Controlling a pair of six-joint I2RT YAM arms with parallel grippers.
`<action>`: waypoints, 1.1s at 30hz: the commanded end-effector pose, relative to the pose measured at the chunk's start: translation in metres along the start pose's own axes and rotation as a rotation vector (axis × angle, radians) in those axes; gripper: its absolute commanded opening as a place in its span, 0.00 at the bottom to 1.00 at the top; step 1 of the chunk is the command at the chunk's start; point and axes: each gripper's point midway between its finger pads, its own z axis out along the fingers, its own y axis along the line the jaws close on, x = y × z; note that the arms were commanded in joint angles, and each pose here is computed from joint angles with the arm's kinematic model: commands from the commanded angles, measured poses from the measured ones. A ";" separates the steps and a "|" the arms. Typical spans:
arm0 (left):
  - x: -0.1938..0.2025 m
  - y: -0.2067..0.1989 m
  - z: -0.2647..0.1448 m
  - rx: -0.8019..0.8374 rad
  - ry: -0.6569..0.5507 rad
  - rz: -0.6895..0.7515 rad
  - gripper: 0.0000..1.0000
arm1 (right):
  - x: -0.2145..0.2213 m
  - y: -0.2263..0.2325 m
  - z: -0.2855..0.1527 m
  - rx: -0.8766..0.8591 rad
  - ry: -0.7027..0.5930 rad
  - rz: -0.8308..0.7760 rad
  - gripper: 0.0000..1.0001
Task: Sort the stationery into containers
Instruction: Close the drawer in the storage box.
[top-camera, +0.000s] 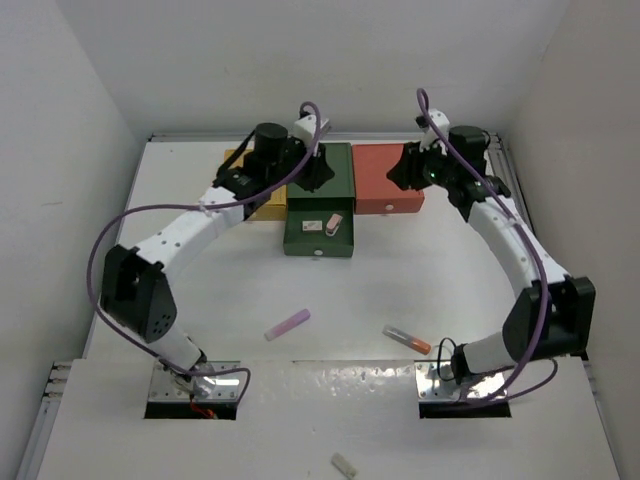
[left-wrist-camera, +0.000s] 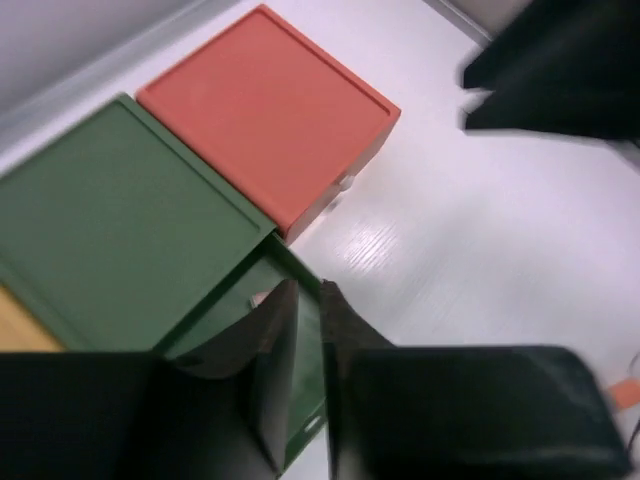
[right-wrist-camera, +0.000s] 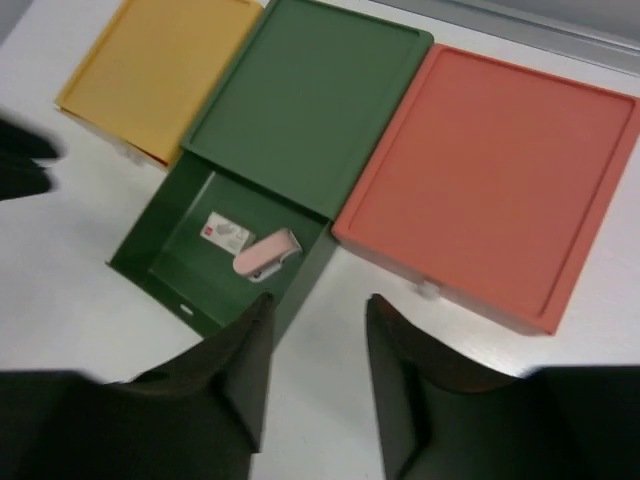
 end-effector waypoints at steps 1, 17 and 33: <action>0.014 -0.012 -0.033 0.104 0.065 0.111 0.19 | -0.049 0.008 0.023 -0.042 -0.118 0.036 0.38; 0.159 -0.038 -0.102 0.263 0.250 0.522 0.00 | -0.020 0.059 0.179 -0.252 -0.003 0.005 0.04; 0.207 -0.038 -0.080 0.317 0.287 0.642 0.00 | 0.055 0.060 0.229 -0.150 0.093 -0.065 0.00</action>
